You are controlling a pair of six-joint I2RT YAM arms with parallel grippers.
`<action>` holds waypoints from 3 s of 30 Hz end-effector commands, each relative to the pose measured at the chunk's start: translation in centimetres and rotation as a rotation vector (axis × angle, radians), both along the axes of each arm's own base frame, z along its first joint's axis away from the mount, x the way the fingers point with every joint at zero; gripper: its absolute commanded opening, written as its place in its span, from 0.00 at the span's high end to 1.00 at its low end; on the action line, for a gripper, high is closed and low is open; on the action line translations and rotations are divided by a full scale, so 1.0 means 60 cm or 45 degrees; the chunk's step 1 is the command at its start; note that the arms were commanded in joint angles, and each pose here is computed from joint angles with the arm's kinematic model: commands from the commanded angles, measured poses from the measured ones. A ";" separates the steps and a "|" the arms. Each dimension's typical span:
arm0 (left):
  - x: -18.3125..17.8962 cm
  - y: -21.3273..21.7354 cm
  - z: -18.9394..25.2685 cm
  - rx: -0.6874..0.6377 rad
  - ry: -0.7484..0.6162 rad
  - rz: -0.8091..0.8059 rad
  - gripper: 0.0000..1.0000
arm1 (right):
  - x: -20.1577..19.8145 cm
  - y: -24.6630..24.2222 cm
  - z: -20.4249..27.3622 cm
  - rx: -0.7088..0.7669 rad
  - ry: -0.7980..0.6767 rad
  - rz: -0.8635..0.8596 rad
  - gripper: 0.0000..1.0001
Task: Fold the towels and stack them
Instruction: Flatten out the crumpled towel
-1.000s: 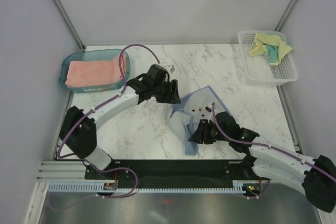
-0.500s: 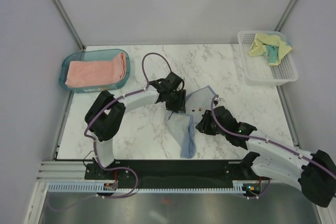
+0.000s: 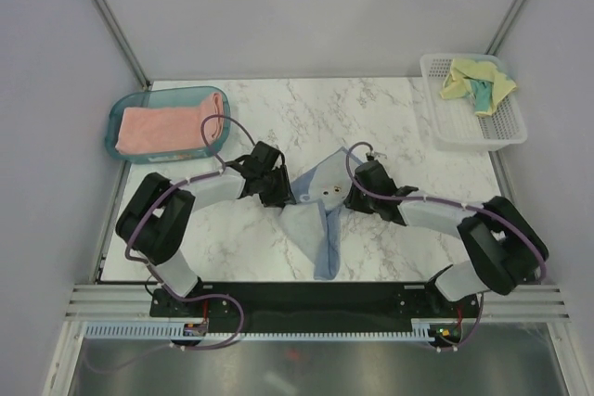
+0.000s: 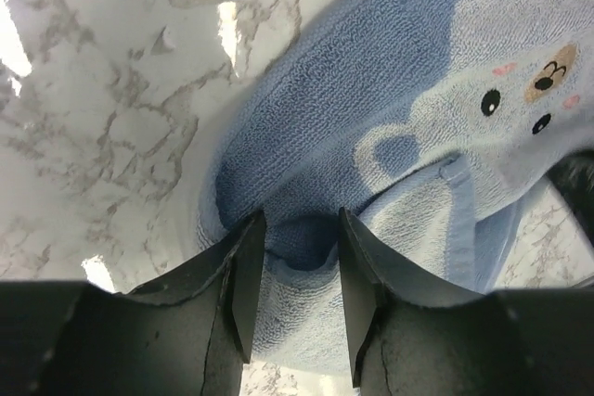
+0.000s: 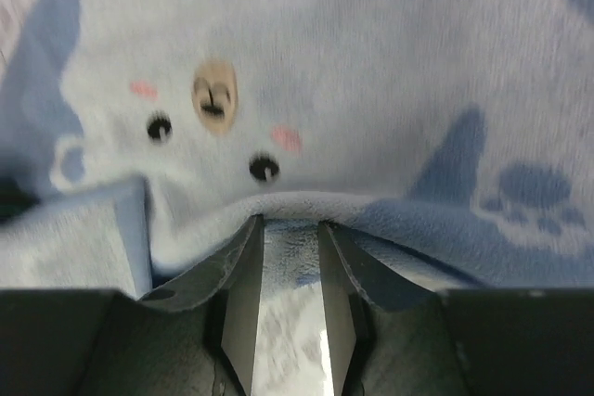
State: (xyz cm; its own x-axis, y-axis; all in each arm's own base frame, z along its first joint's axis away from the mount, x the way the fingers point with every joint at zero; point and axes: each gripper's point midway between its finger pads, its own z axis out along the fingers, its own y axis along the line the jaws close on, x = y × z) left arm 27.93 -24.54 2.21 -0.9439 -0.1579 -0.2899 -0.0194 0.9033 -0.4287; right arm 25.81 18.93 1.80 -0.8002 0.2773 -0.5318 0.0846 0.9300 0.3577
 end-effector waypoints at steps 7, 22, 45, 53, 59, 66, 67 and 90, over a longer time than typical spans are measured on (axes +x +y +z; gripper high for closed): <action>0.055 -0.013 0.101 -0.077 -0.258 0.075 0.37 | 0.285 -0.002 -0.026 -0.037 -0.019 0.078 0.62; 0.139 -0.132 0.174 -0.093 -0.467 -0.429 0.32 | 0.144 -0.031 0.105 0.056 0.013 0.192 0.54; 0.158 -0.128 0.042 -0.019 -0.282 -0.596 0.39 | -0.044 -0.023 0.070 -0.227 -0.188 0.321 0.58; 0.165 -0.120 0.053 -0.008 -0.303 -0.566 0.38 | -0.059 -0.031 0.016 -0.345 -0.086 0.363 0.58; 0.172 -0.111 0.080 -0.049 -0.306 -0.503 0.37 | -0.064 -0.033 -0.006 -0.374 -0.054 0.353 0.60; 0.188 -0.096 0.154 -0.083 -0.424 -0.478 0.35 | -0.055 -0.031 -0.009 -0.407 -0.050 0.351 0.98; 0.190 -0.092 0.161 -0.084 -0.439 -0.479 0.34 | -0.051 -0.033 -0.003 -0.411 -0.067 0.345 1.00; 0.204 -0.156 0.104 -0.288 -0.574 -1.085 0.39 | -0.025 -0.014 0.130 -0.038 -0.091 0.501 1.00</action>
State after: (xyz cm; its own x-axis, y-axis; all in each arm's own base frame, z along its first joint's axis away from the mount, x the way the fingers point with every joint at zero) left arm 39.61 -32.69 8.83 -0.6238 0.4081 -0.6666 0.7612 0.5104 -0.4000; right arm 24.37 17.52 8.93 -0.8083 -0.0360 -0.5877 -0.2606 0.9169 0.3022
